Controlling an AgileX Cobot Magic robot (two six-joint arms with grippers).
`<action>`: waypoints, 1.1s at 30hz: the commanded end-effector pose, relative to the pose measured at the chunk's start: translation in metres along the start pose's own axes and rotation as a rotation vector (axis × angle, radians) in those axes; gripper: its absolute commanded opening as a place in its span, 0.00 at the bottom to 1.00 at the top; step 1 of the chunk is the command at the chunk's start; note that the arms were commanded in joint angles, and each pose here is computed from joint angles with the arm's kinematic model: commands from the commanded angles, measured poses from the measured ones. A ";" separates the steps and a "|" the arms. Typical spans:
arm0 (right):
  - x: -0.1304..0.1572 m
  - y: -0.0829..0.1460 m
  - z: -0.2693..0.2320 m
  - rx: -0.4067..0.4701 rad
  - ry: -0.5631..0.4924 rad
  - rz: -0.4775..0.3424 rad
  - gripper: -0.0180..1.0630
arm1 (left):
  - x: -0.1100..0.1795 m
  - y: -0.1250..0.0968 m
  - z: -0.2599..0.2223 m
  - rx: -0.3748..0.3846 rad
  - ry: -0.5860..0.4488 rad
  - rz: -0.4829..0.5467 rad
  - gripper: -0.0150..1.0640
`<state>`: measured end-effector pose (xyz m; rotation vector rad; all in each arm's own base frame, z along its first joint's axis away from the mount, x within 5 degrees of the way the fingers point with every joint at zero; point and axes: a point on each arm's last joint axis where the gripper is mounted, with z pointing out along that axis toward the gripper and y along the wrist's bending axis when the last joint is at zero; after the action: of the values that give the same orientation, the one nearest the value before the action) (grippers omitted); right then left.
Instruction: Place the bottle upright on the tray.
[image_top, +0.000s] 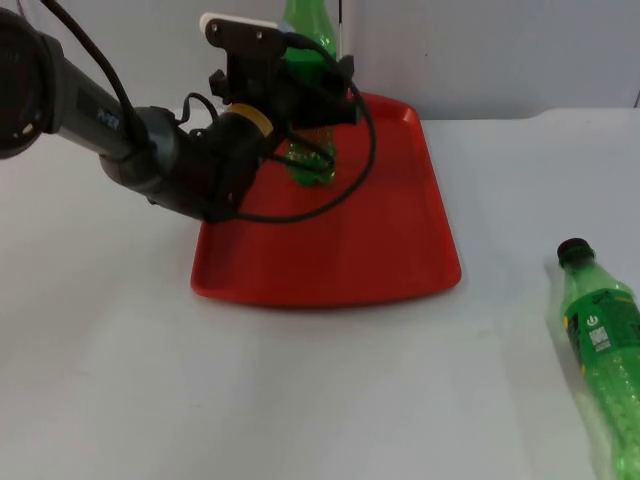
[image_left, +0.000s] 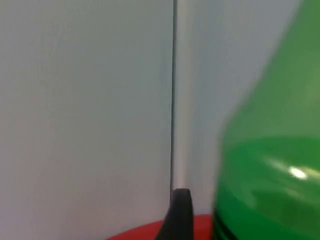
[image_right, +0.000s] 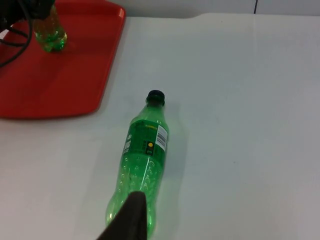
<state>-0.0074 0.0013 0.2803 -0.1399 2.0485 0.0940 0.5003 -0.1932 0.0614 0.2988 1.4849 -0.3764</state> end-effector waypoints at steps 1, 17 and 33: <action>0.000 0.000 0.000 0.009 -0.005 -0.001 0.98 | 0.001 -0.002 0.000 0.009 0.008 -0.005 0.70; 0.000 0.000 0.000 0.009 -0.005 -0.001 0.98 | 0.001 -0.002 0.000 0.009 0.008 -0.005 0.73; 0.000 0.000 0.000 0.009 -0.005 -0.001 0.98 | 0.003 -0.007 0.000 0.058 0.065 0.041 0.99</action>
<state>-0.0074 0.0013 0.2803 -0.1399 2.0485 0.0940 0.4985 -0.1968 0.0569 0.3662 1.5098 -0.3790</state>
